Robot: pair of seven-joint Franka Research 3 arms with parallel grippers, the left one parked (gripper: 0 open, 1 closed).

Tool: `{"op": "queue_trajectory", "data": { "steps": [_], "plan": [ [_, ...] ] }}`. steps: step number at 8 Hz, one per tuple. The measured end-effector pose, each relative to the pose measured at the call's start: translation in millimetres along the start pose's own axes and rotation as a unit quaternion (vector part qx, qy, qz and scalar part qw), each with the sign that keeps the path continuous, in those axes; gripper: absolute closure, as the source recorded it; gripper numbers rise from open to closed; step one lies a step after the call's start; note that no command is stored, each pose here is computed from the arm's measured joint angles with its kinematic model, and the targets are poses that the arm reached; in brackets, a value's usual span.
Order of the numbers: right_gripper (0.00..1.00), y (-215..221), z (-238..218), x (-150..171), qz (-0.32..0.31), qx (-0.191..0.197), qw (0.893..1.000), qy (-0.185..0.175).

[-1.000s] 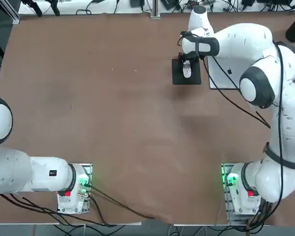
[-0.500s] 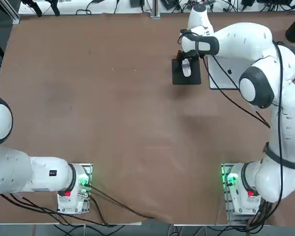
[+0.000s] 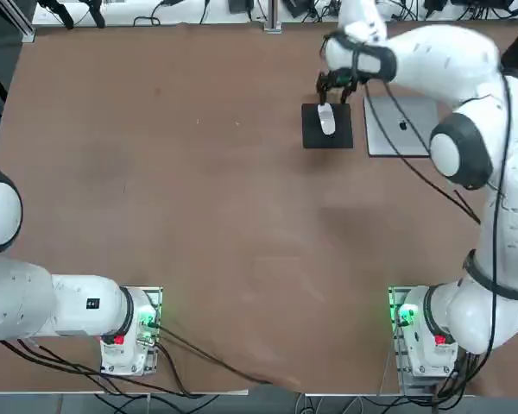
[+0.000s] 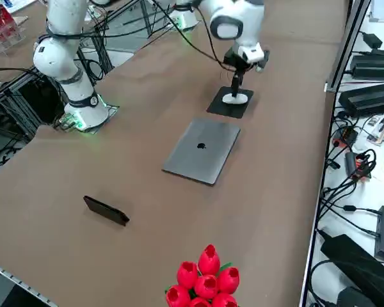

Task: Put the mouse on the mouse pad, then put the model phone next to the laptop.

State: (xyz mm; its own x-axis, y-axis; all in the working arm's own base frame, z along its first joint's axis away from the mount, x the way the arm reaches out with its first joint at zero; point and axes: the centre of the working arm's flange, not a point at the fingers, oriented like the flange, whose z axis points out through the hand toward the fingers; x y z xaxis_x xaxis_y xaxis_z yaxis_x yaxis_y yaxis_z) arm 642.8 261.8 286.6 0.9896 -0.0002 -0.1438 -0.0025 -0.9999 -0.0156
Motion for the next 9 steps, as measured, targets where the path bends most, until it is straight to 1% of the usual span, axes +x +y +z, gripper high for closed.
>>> {"op": "queue_trajectory", "data": {
  "steps": [1, 2, 3, 4, 5, 6, 7, 8, 9],
  "plan": [
    [0.0, 36.9, -51.7, -4.0, 0.024, 0.002, 1.0, -0.016],
    [0.0, 84.3, -98.3, -14.3, 0.053, 0.002, 0.998, -0.039],
    [0.0, 139.4, -131.4, -26.0, 0.087, 0.001, 0.994, -0.065],
    [0.0, 203.7, -147.6, -33.0, 0.128, 0.0, 0.988, -0.083],
    [0.0, 273.6, -147.2, -35.2, 0.152, -0.008, 0.984, -0.09],
    [0.0, 338.2, -135.6, -39.3, 0.151, -0.027, 0.983, -0.1],
    [0.0, 392.9, -119.3, -45.4, 0.133, -0.043, 0.984, -0.115],
    [0.0, 442.0, -102.8, -53.6, 0.107, -0.042, 0.985, -0.126],
    [0.0, 488.8, -86.4, -67.0, 0.084, -0.03, 0.987, -0.131]
  ]
}}
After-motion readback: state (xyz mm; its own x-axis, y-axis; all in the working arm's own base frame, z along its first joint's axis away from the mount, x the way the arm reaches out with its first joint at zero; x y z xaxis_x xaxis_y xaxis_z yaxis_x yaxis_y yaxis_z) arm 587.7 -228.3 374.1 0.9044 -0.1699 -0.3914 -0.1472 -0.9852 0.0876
